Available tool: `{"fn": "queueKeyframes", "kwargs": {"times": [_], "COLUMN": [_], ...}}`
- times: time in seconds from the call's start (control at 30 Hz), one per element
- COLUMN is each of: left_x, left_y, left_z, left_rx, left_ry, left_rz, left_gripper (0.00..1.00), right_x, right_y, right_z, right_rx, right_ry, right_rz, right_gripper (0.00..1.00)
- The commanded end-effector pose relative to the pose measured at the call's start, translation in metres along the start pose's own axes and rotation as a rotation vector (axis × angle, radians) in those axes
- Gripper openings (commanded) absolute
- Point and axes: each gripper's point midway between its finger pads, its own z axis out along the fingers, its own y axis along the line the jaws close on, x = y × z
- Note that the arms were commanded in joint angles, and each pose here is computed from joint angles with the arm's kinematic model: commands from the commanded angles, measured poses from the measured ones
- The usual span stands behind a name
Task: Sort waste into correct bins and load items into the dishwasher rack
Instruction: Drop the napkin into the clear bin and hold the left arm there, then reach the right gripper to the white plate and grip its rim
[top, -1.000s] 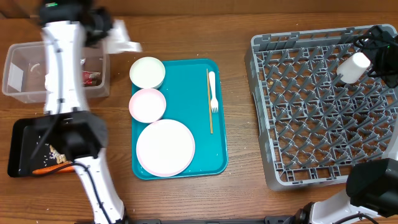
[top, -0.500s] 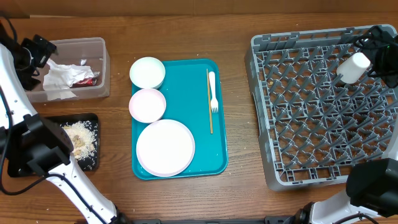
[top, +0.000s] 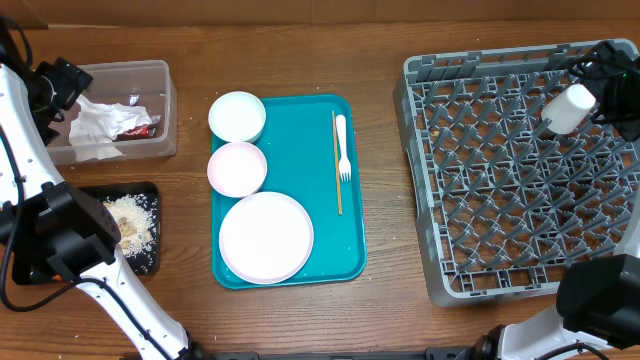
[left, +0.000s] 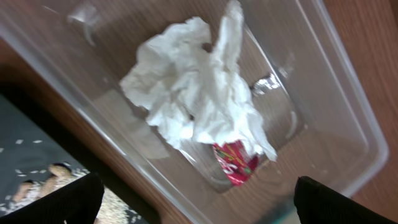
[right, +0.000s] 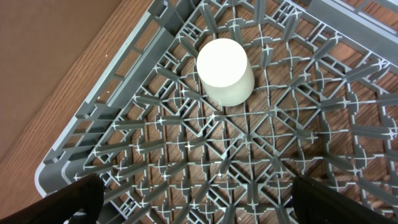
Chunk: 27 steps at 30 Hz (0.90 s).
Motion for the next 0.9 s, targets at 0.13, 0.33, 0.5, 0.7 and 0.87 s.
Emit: {"fn": "queueKeyframes", "kwargs": {"times": [0.13, 0.33, 0.5, 0.7, 0.87], "left_x": [-0.007, -0.007, -0.007, -0.007, -0.007], "left_y": [0.009, 0.009, 0.009, 0.009, 0.009], "left_z": [-0.006, -0.006, -0.006, -0.006, -0.006], "left_rx": [-0.065, -0.065, -0.065, -0.065, -0.065], "left_ry": [-0.054, -0.054, -0.054, -0.053, -0.054], "left_rz": [-0.001, 0.000, 0.000, 0.000, 0.000], "left_gripper": [1.00, 1.00, 1.00, 1.00, 1.00], "right_x": [-0.027, 0.034, 0.111, 0.248, 0.361], "right_y": [0.021, 0.130, 0.176, 0.215, 0.223], "right_z": [-0.020, -0.069, -0.060, -0.042, -0.013], "right_rx": [-0.104, -0.781, -0.663, -0.398, -0.305], "right_ry": [-0.122, 0.170, 0.230, 0.287, 0.372], "right_rz": [0.003, -0.190, -0.445, -0.821, -1.132], "right_gripper": [1.00, 1.00, 1.00, 1.00, 1.00]}}
